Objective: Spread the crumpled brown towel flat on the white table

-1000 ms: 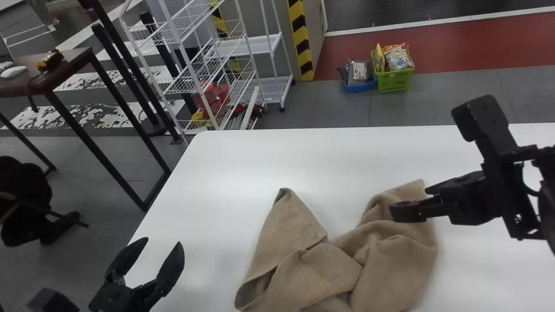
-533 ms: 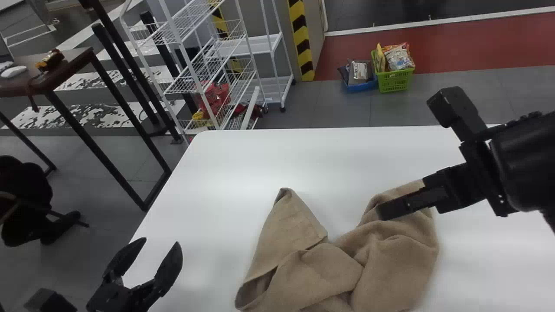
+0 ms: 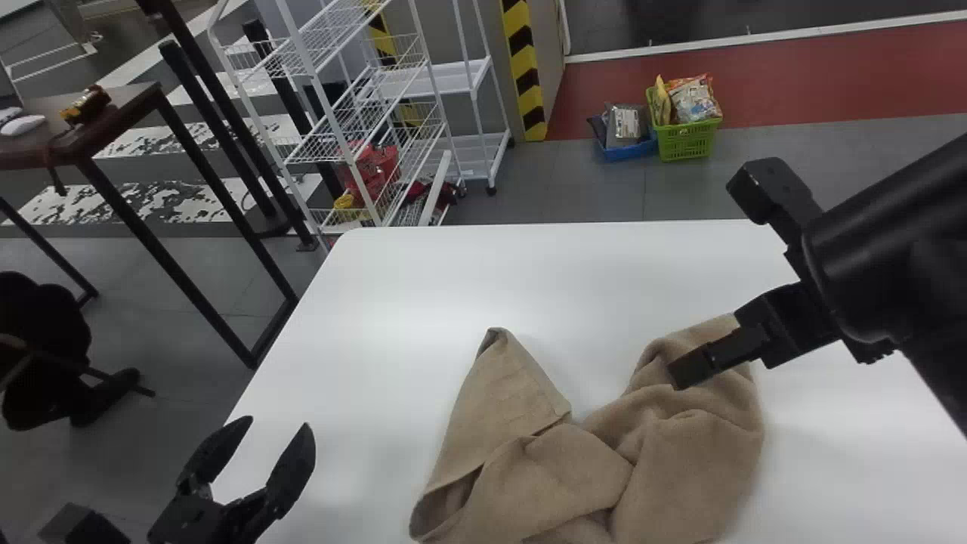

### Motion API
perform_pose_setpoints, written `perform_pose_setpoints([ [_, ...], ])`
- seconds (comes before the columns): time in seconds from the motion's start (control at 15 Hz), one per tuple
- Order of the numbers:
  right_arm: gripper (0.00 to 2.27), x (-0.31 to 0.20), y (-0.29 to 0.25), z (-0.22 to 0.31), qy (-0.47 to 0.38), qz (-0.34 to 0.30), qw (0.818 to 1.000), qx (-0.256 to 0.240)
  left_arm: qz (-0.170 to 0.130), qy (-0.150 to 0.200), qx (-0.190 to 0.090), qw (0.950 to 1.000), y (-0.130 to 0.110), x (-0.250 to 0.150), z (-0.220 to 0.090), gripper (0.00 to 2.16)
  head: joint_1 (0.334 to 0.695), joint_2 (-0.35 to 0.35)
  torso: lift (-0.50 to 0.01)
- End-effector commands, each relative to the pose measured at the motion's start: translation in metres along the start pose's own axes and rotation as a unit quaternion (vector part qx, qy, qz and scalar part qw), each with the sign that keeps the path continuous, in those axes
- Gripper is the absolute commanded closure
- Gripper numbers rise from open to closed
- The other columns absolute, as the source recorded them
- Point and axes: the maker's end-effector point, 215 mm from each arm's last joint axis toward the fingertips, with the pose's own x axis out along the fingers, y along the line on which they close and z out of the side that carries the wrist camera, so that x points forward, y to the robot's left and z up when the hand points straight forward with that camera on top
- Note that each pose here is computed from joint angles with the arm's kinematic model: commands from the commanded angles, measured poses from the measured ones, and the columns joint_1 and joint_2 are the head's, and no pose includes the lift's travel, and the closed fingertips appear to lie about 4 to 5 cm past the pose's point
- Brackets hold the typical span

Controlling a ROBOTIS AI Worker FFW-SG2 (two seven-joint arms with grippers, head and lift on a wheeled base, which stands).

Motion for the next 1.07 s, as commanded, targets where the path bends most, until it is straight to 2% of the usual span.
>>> perform_pose_setpoints([
  [0.0, 0.21, 0.007, -0.004, -0.011, 0.015, 0.002, 1.000, 0.012, 0.002, 0.001, -0.002, 1.0000, 0.001, -0.001, -0.002, 0.13, 0.695, 0.350, -0.123],
  [0.2, 0.22, 0.014, -0.001, -0.013, 0.018, 0.016, 1.000, 0.008, 0.001, 0.001, -0.003, 1.0000, 0.000, 0.000, -0.002, 0.13, 0.695, 0.350, -0.123],
  [0.47, 0.35, 0.022, -0.008, -0.013, 0.020, 0.008, 1.000, -0.013, 0.004, 0.001, -0.004, 1.0000, 0.002, -0.001, -0.004, 0.13, 0.695, 0.350, -0.123],
  [0.6, 0.48, 0.024, -0.006, -0.010, 0.017, 0.009, 1.000, -0.023, 0.004, -0.001, -0.005, 1.0000, 0.003, -0.001, -0.003, 0.13, 0.695, 0.350, -0.123],
  [0.67, 0.60, 0.024, -0.005, -0.009, 0.017, 0.011, 0.999, -0.025, 0.005, 0.000, -0.007, 1.0000, 0.003, -0.001, -0.004, 0.13, 0.695, 0.350, -0.123],
  [0.87, 1.28, 0.028, -0.005, -0.009, 0.013, 0.008, 0.999, -0.036, 0.005, -0.001, -0.006, 1.0000, 0.003, 0.000, -0.004, 0.13, 0.695, 0.350, -0.123],
  [1.0, 1.33, 0.031, -0.007, -0.010, 0.012, 0.003, 0.999, -0.039, 0.005, -0.001, -0.007, 1.0000, 0.003, 0.000, -0.004, 0.13, 0.695, 0.350, -0.123],
])
